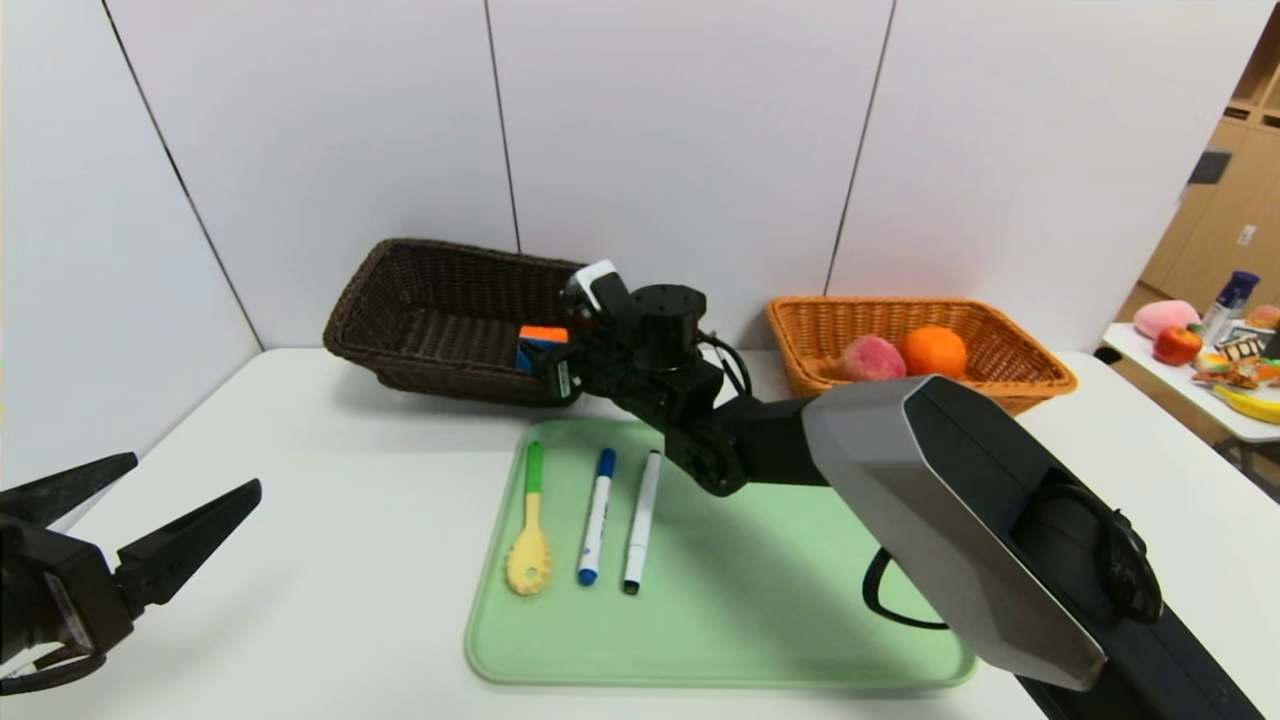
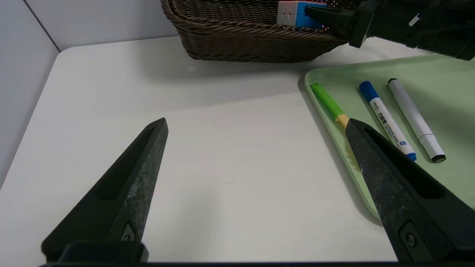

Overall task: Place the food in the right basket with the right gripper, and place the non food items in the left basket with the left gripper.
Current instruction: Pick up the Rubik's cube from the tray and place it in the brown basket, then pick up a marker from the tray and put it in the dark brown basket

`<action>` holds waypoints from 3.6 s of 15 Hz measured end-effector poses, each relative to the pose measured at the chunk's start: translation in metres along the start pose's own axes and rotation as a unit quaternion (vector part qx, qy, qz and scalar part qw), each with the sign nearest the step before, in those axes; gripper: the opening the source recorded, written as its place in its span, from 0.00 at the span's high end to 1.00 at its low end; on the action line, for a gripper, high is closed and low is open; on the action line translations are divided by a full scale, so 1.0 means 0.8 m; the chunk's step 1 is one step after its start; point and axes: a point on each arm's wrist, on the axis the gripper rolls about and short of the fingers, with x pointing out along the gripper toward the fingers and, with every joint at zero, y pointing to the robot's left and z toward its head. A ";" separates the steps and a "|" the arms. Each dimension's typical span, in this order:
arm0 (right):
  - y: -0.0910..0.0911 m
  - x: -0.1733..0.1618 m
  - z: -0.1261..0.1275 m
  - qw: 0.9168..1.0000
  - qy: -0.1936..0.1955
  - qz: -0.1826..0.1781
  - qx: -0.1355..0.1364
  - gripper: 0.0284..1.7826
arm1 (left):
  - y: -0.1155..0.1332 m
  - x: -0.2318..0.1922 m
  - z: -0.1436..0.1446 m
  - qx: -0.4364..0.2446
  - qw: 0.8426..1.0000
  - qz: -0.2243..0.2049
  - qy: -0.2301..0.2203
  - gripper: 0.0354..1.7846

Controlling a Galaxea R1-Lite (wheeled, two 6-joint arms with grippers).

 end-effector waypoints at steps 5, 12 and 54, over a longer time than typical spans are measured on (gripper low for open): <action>-0.010 -0.003 0.016 0.999 -0.036 -0.008 0.003 0.17 | -0.001 -0.005 -0.003 0.002 1.000 0.000 -0.003 0.06; -0.034 -0.030 0.098 0.993 -0.111 -0.051 0.001 0.09 | -0.001 -0.007 -0.005 0.001 1.000 0.000 -0.004 0.06; 0.011 -0.330 0.045 0.965 0.197 -0.161 0.065 0.05 | -0.188 0.224 -0.073 0.009 0.988 -0.104 0.114 0.06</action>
